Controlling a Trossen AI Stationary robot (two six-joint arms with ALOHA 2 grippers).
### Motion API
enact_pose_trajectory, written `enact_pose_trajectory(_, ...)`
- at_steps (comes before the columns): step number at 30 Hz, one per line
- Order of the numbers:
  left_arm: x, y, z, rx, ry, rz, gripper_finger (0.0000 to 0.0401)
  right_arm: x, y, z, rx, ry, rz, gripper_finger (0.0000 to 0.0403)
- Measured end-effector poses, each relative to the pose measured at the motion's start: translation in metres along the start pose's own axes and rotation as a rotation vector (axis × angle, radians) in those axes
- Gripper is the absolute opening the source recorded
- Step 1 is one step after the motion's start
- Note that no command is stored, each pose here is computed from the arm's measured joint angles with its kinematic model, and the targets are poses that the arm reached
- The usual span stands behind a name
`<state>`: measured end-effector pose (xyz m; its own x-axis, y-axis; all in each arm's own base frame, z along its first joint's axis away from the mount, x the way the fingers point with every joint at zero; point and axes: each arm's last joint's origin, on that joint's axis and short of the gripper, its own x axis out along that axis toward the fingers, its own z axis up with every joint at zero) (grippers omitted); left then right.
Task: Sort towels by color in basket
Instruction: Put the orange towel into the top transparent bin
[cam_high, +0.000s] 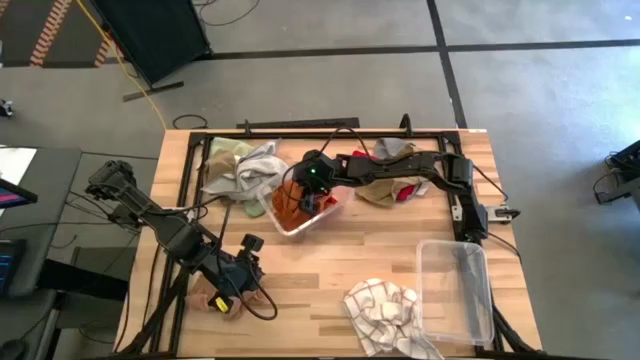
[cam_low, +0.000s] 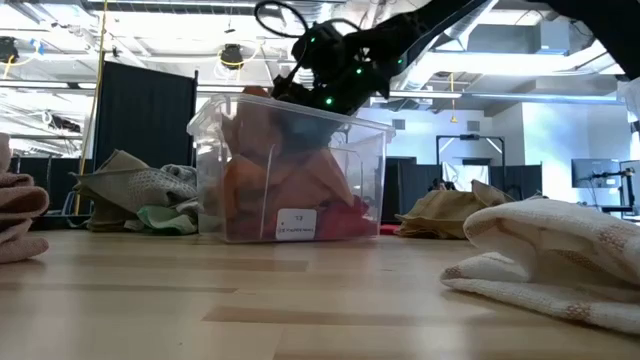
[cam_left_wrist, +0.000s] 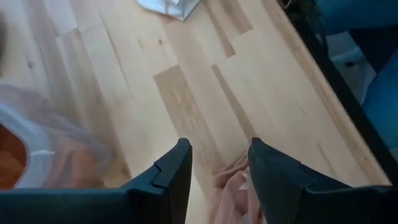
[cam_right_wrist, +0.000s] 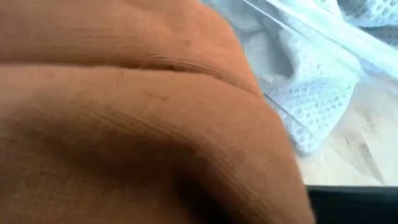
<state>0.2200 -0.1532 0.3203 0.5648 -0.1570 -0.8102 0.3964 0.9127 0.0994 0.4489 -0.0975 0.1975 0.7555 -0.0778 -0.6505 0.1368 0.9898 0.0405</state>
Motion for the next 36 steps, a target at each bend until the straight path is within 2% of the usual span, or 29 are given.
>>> enact_pose_trajectory(7,-0.001,-0.005,-0.003,-0.014,0.021,-0.005,0.0148,0.005,-0.005,-0.006,0.040,0.056,0.014,0.0045)
enact_pose_trajectory(10,-0.001,-0.006,-0.004,-0.015,0.026,-0.006,0.0148,0.002,-0.004,-0.006,0.039,0.068,0.016,0.0060)
enact_pose_trajectory(16,-0.001,-0.005,-0.004,-0.023,0.035,0.004,0.0148,-0.009,0.003,0.003,0.020,0.038,0.027,0.0134)
enact_pose_trajectory(21,-0.001,-0.005,-0.005,-0.028,0.038,0.006,0.0148,-0.029,0.008,0.012,0.011,0.032,0.031,0.0204)
enact_pose_trajectory(24,-0.001,-0.005,-0.005,-0.031,0.040,0.007,0.0148,-0.045,0.011,0.020,0.005,0.016,0.035,0.0232)
enact_pose_trajectory(31,-0.001,-0.005,-0.005,-0.031,0.039,0.007,0.0148,-0.077,0.019,0.031,-0.029,0.000,0.044,0.0244)
enact_pose_trajectory(36,-0.001,-0.005,-0.005,-0.031,0.038,0.007,0.0148,-0.079,0.019,0.028,-0.051,0.032,0.044,0.0244)
